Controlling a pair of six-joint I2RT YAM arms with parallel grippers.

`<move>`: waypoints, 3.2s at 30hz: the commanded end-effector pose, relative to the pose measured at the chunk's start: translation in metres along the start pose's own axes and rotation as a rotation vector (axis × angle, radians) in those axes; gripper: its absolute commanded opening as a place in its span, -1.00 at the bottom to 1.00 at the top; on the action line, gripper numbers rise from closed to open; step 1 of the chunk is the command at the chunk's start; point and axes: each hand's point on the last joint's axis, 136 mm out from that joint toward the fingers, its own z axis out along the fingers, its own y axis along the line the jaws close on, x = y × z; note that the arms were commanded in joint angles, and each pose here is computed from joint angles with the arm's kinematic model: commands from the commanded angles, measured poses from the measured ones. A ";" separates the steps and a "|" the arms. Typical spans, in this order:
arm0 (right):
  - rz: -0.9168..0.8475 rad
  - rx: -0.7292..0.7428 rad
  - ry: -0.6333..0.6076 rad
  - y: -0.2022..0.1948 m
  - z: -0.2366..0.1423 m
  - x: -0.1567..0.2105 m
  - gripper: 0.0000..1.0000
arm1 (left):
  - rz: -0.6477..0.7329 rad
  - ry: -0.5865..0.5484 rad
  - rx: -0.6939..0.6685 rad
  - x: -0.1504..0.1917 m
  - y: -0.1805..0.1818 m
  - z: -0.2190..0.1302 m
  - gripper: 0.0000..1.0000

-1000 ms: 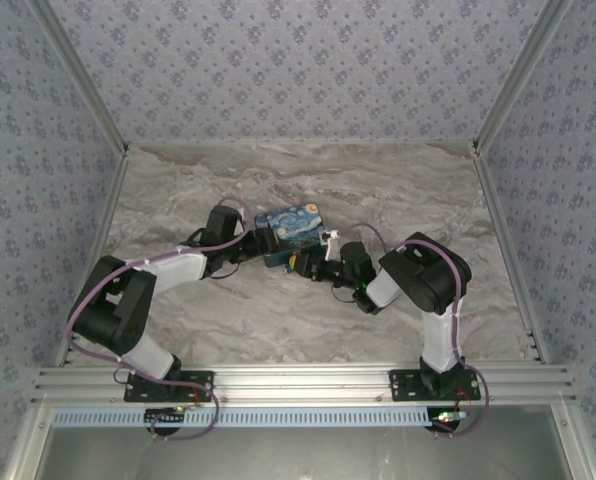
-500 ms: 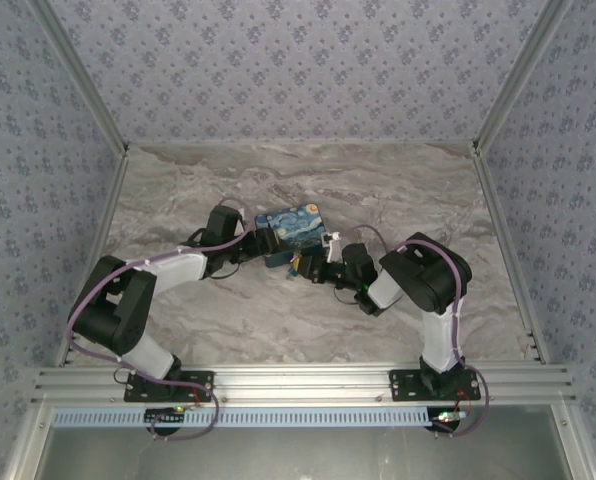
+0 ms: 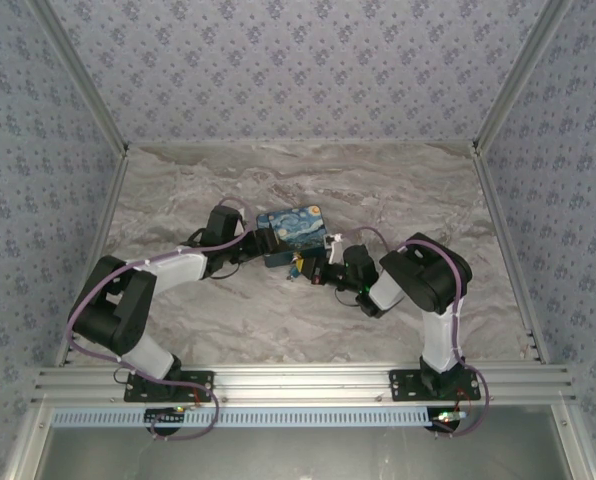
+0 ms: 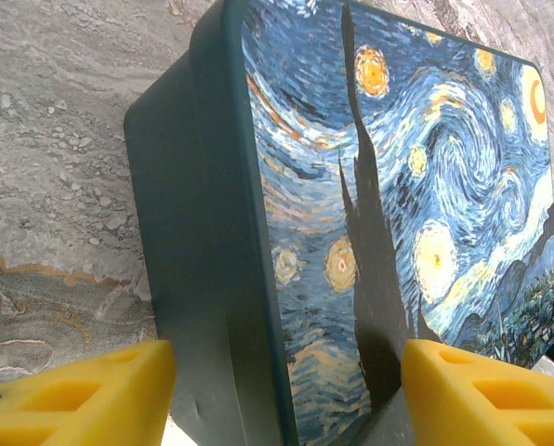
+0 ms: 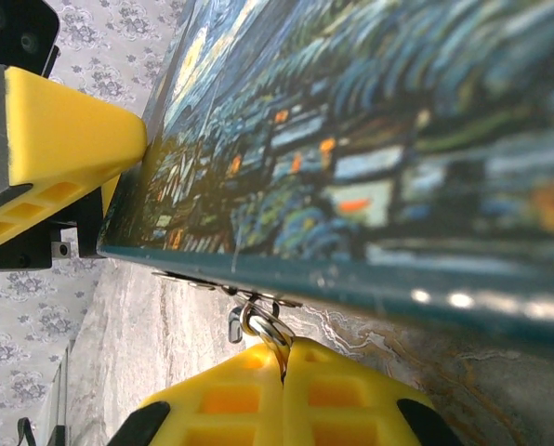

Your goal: Unlock a padlock with a key

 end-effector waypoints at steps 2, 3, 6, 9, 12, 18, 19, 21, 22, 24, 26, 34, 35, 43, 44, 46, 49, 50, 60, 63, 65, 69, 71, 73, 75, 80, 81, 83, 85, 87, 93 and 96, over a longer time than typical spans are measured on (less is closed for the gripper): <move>0.018 -0.017 -0.087 0.009 -0.008 -0.020 -0.91 | -0.030 0.078 -0.118 0.028 0.033 0.004 0.30; 0.029 -0.012 -0.099 0.008 -0.009 -0.023 -0.91 | -0.029 0.076 -0.117 0.027 0.033 0.004 0.29; 0.065 -0.002 -0.133 0.006 -0.011 -0.031 -0.92 | -0.031 0.076 -0.123 0.028 0.035 0.004 0.29; 0.093 -0.005 -0.158 0.005 -0.013 -0.038 -0.92 | -0.034 0.077 -0.124 0.030 0.036 0.005 0.30; 0.110 -0.012 -0.182 0.006 -0.015 -0.045 -0.92 | -0.037 0.079 -0.126 0.031 0.038 0.005 0.30; 0.118 0.018 -0.196 -0.001 -0.024 -0.047 -0.92 | -0.036 0.075 -0.124 0.030 0.037 0.004 0.30; 0.117 0.024 -0.196 -0.003 -0.026 -0.046 -0.92 | -0.036 0.075 -0.125 0.031 0.038 0.004 0.30; 0.116 0.042 -0.196 -0.007 -0.030 -0.045 -0.92 | -0.035 0.073 -0.125 0.030 0.037 0.004 0.30; 0.114 0.050 -0.194 -0.009 -0.032 -0.044 -0.92 | -0.036 0.073 -0.125 0.030 0.037 0.003 0.31; 0.110 0.066 -0.194 -0.012 -0.037 -0.043 -0.92 | -0.034 0.069 -0.121 0.029 0.036 0.003 0.31; 0.102 0.078 -0.190 -0.013 -0.041 -0.042 -0.92 | -0.034 0.066 -0.120 0.028 0.035 0.001 0.32; 0.049 0.116 -0.173 -0.006 -0.056 -0.047 -0.92 | -0.031 0.057 -0.121 0.025 0.032 -0.001 0.33; 0.039 0.125 -0.168 -0.006 -0.058 -0.047 -0.92 | -0.032 0.057 -0.121 0.025 0.032 -0.002 0.33; -0.092 0.253 -0.088 0.005 -0.092 -0.049 -0.91 | -0.013 0.019 -0.115 0.015 0.025 -0.013 0.39; -0.110 0.263 -0.070 0.009 -0.097 -0.049 -0.91 | -0.007 0.007 -0.114 0.012 0.024 -0.016 0.40; -0.177 0.309 -0.007 0.017 -0.108 -0.048 -0.90 | 0.003 -0.023 -0.112 0.004 0.021 -0.024 0.44; -0.236 0.380 0.058 0.023 -0.130 -0.046 -0.90 | 0.027 -0.081 -0.106 -0.010 0.015 -0.040 0.50; -0.247 0.396 0.066 0.026 -0.137 -0.046 -0.90 | 0.035 -0.102 -0.107 -0.015 0.013 -0.045 0.52; -0.224 0.515 0.241 0.036 -0.191 -0.020 -0.95 | 0.149 -0.343 -0.146 -0.054 0.005 -0.113 0.77; -0.176 0.537 0.285 0.032 -0.196 -0.009 -0.96 | 0.155 -0.405 -0.154 -0.059 0.008 -0.131 0.82; -0.125 0.567 0.322 0.026 -0.200 0.001 -0.96 | 0.154 -0.441 -0.164 -0.062 0.010 -0.143 0.85; -0.057 0.588 0.399 0.016 -0.198 0.018 -0.97 | 0.152 -0.495 -0.190 -0.066 0.016 -0.162 0.89; -0.030 0.596 0.438 0.010 -0.195 0.025 -0.98 | 0.151 -0.516 -0.197 -0.067 0.018 -0.168 0.91; -0.007 0.615 0.467 0.004 -0.193 0.030 -0.98 | 0.145 -0.534 -0.199 -0.067 0.021 -0.174 0.91; 0.009 0.628 0.485 -0.001 -0.191 0.034 -0.98 | 0.141 -0.541 -0.207 -0.067 0.024 -0.176 0.93; 0.037 0.661 0.523 -0.012 -0.185 0.039 -0.98 | 0.136 -0.550 -0.207 -0.067 0.026 -0.179 0.93; 0.039 0.664 0.529 -0.014 -0.183 0.039 -0.98 | 0.137 -0.550 -0.206 -0.067 0.026 -0.179 0.93; 0.046 0.675 0.547 -0.019 -0.180 0.041 -0.98 | 0.137 -0.549 -0.205 -0.067 0.026 -0.178 0.94; 0.046 0.688 0.561 -0.023 -0.177 0.041 -0.98 | 0.138 -0.547 -0.205 -0.067 0.027 -0.177 0.94; 0.051 0.689 0.569 -0.026 -0.174 0.043 -0.98 | 0.136 -0.542 -0.204 -0.067 0.028 -0.175 0.96; 0.047 0.672 0.563 -0.034 -0.158 0.039 -0.97 | 0.138 -0.535 -0.199 -0.068 0.027 -0.171 0.96; 0.053 0.670 0.582 -0.040 -0.152 0.043 -0.96 | 0.144 -0.528 -0.201 -0.069 0.027 -0.169 0.96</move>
